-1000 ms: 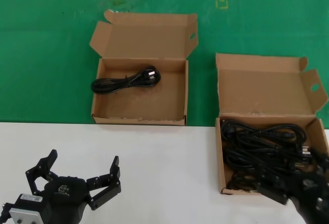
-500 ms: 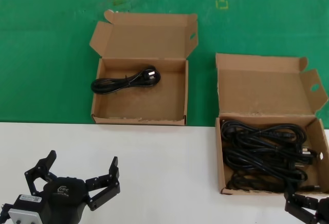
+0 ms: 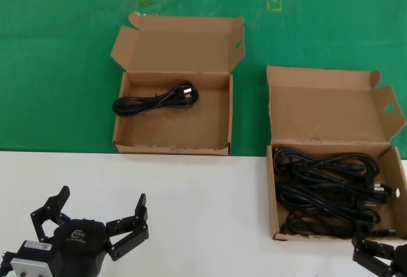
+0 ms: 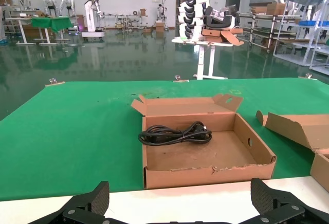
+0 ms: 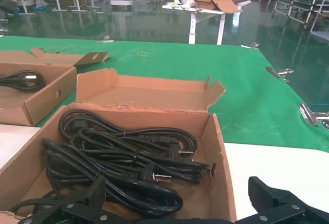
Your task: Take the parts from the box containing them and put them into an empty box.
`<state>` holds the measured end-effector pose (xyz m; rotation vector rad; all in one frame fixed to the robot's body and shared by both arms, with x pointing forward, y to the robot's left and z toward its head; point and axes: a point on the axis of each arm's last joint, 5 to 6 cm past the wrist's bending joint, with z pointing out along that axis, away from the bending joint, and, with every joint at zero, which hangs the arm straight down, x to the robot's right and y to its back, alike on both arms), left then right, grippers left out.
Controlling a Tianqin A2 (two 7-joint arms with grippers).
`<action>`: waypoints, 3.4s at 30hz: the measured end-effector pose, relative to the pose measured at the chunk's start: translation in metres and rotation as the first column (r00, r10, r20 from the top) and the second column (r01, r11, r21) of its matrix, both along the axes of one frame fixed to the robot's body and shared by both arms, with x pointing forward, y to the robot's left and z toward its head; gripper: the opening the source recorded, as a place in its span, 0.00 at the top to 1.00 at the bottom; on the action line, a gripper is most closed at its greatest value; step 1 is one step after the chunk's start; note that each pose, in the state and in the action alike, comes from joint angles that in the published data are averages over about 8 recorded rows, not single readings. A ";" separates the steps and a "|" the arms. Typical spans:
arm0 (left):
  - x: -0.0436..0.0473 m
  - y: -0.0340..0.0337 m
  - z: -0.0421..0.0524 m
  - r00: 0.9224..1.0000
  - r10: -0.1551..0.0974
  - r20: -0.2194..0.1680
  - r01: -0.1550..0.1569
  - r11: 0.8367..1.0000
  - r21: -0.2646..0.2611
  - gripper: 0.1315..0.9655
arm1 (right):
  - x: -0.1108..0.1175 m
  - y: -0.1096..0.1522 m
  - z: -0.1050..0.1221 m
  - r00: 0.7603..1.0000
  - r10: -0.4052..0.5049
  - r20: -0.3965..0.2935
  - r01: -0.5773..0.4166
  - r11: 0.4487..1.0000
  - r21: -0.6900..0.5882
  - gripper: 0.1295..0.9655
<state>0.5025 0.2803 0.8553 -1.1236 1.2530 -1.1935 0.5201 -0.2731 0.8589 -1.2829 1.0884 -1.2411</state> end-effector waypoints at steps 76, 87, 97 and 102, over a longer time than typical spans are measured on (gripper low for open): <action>0.0000 0.0000 0.0000 1.000 0.000 0.000 0.000 1.000 0.000 0.00 | 0.000 0.000 0.000 1.000 0.000 0.000 0.000 1.000 0.000 0.00; 0.0000 0.0000 0.0000 1.000 0.000 0.000 0.000 1.000 0.000 0.00 | 0.000 0.000 0.000 1.000 0.000 0.000 0.000 1.000 0.000 0.00; 0.0000 0.0000 0.0000 1.000 0.000 0.000 0.000 1.000 0.000 0.00 | 0.000 0.000 0.000 1.000 0.000 0.000 0.000 1.000 0.000 0.00; 0.0000 0.0000 0.0000 1.000 0.000 0.000 0.000 1.000 0.000 0.00 | 0.000 0.000 0.000 1.000 0.000 0.000 0.000 1.000 0.000 0.00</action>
